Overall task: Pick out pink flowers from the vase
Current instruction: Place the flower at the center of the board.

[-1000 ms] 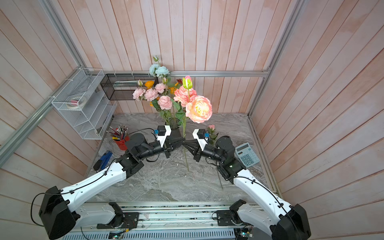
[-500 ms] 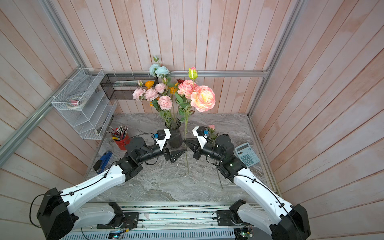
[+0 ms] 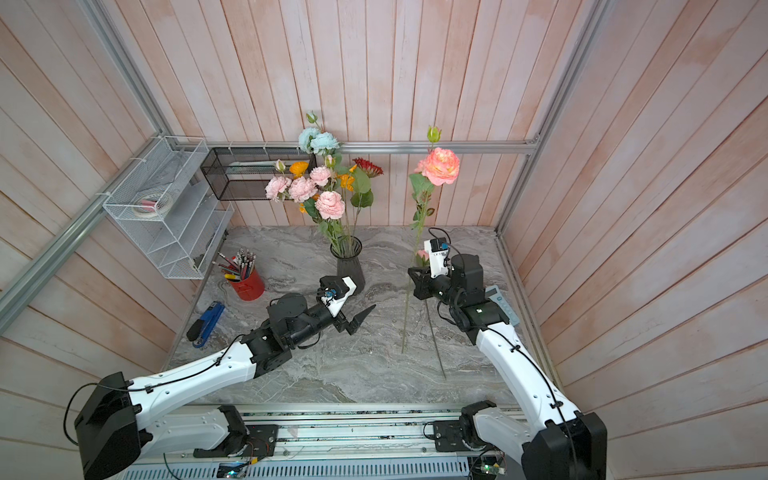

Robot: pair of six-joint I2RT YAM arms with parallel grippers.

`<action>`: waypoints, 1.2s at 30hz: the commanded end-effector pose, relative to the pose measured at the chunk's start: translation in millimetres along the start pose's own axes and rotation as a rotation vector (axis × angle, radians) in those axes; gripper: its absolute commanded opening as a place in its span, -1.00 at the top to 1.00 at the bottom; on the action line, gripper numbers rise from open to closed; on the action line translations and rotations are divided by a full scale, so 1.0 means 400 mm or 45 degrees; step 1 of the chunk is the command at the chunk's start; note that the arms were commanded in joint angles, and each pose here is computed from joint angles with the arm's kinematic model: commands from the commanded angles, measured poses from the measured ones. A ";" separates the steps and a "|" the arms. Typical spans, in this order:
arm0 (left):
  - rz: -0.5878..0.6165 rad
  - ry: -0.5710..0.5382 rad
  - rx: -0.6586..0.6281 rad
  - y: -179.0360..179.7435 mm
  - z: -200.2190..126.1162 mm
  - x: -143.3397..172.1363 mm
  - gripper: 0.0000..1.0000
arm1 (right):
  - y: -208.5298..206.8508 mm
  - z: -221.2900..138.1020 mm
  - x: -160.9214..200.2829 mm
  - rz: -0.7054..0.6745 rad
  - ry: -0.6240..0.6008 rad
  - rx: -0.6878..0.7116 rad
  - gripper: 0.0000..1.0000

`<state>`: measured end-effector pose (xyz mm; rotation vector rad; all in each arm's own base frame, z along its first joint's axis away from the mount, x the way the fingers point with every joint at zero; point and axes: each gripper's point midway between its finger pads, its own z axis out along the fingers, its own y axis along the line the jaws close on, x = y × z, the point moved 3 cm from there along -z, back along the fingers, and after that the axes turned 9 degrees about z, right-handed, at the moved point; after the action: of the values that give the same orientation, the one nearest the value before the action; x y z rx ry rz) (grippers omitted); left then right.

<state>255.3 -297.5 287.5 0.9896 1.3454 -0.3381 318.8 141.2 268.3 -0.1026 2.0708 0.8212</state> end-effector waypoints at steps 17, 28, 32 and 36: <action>0.055 0.268 -0.040 -0.009 0.037 0.120 -1.00 | -0.192 0.160 0.165 0.264 0.570 0.077 1.00; 0.043 0.334 0.010 -0.035 0.060 0.164 -0.99 | -0.242 0.217 0.247 0.367 0.670 0.051 1.00; 0.036 0.340 0.017 -0.039 0.059 0.171 -0.99 | -0.271 0.231 0.276 0.401 0.689 0.067 1.00; 0.030 0.338 0.015 -0.040 0.060 0.172 -0.99 | -0.301 0.247 0.306 0.437 0.716 0.089 1.00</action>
<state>274.7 -298.3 211.5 1.0946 1.5768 -0.1908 357.0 134.1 86.7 0.0567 2.6834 0.9863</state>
